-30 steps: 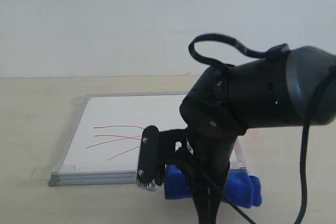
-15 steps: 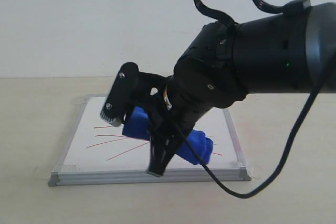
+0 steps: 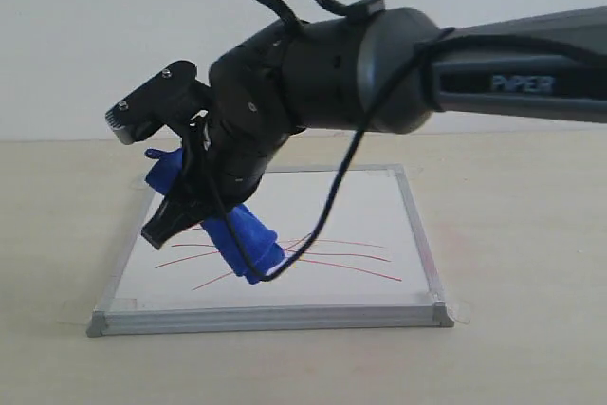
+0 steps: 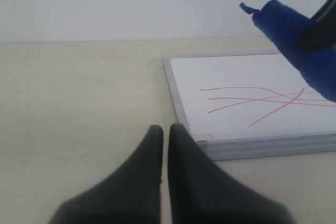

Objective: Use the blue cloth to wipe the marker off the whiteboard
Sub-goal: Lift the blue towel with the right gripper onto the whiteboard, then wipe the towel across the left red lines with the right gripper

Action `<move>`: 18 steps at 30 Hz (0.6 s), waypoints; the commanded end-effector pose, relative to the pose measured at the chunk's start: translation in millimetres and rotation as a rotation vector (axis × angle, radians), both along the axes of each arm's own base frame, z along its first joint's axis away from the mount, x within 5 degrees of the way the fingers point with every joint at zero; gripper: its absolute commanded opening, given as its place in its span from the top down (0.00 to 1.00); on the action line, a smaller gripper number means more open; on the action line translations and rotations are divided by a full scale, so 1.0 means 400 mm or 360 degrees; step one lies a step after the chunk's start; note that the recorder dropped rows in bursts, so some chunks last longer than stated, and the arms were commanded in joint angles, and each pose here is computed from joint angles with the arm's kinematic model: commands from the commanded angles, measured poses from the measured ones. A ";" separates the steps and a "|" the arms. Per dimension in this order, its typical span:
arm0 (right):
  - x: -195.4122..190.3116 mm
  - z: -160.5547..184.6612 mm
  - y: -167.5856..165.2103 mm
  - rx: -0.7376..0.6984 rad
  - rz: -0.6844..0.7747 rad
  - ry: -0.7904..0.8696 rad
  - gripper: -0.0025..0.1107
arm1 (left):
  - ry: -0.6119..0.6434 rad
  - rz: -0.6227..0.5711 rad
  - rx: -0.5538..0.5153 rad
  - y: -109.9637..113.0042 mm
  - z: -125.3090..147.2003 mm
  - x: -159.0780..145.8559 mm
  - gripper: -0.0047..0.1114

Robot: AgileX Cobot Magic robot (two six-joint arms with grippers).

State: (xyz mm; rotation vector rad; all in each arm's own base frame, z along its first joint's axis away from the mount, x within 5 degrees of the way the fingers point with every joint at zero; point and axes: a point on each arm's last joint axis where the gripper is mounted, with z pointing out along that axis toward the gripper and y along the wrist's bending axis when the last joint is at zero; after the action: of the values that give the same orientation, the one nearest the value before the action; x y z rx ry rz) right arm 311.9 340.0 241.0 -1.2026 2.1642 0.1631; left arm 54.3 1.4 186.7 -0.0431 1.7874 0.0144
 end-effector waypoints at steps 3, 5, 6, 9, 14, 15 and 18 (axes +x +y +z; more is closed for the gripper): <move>0.056 -0.002 0.077 0.0046 -0.0055 0.0110 0.98 | 0.0003 0.0007 -0.0020 0.000 -0.003 0.000 0.93; 0.076 -0.008 0.100 0.0063 -0.0060 0.0111 0.98 | 0.0003 0.0007 -0.0020 0.000 -0.003 0.000 0.93; 0.083 -0.014 0.109 0.0071 -0.0061 0.0115 0.98 | 0.0003 0.0007 -0.0020 0.000 -0.003 0.000 0.93; 0.105 -0.030 0.137 0.0078 -0.0068 0.0130 0.98 | 0.0003 0.0007 -0.0020 0.000 -0.003 0.000 0.93; 0.132 -0.085 0.167 0.0000 -0.0051 0.0178 0.98 | 0.0003 0.0007 -0.0020 0.000 -0.003 0.000 0.93; 0.136 -0.099 0.172 -0.0009 -0.0052 0.0185 0.98 | 0.0003 0.0007 -0.0020 0.000 -0.003 0.000 0.93; 0.149 -0.115 0.191 0.0048 -0.0046 0.0174 0.98 | 0.0003 0.0007 -0.0020 0.000 -0.003 0.000 0.93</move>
State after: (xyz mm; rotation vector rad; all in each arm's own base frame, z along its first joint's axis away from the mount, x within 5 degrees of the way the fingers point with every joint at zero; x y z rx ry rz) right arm 368.8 411.1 194.5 -1.1742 2.2880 0.2245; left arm 54.3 1.4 186.7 -0.0431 1.7874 0.0144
